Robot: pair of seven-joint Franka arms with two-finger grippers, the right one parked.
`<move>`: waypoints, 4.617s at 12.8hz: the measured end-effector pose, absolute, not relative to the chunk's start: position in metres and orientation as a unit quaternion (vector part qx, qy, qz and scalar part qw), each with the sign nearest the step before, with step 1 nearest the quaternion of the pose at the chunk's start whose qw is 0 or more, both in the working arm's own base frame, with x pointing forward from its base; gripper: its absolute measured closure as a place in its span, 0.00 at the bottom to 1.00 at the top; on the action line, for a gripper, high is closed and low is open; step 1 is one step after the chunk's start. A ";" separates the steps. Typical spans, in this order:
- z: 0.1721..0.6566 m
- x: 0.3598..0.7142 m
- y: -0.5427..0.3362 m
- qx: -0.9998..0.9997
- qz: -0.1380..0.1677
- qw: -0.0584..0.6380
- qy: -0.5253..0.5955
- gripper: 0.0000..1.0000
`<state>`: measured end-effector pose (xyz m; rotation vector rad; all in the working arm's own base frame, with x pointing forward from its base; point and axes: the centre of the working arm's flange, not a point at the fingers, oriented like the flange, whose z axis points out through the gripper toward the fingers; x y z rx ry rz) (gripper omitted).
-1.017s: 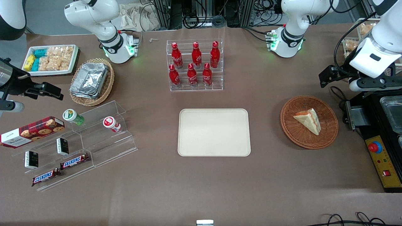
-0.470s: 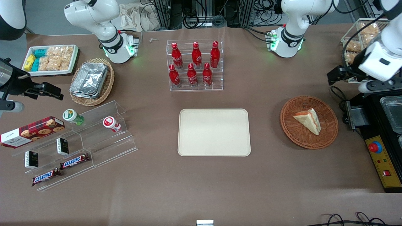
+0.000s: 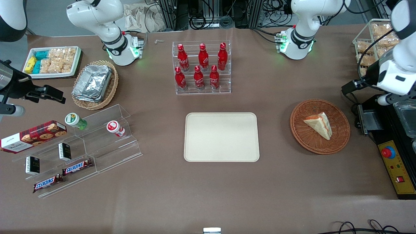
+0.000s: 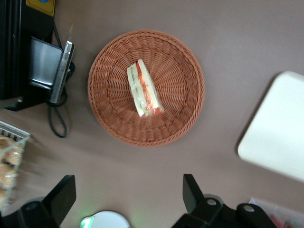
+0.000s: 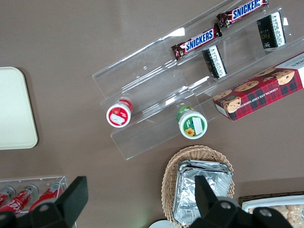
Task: Place sandwich from basket to tray
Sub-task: 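Move the open left gripper over the sandwich in the wicker basket, then lower the left gripper and close it on the wrapped sandwich, then lift the sandwich and carry it toward the cream tray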
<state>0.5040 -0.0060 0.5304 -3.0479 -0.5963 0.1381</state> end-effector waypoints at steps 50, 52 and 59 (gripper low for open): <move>0.450 0.518 -0.188 -0.991 0.076 0.029 -0.109 0.79; 0.441 0.510 -0.232 -0.995 0.064 0.021 -0.072 0.79; 0.347 0.512 -0.322 -1.000 0.028 0.008 0.010 0.79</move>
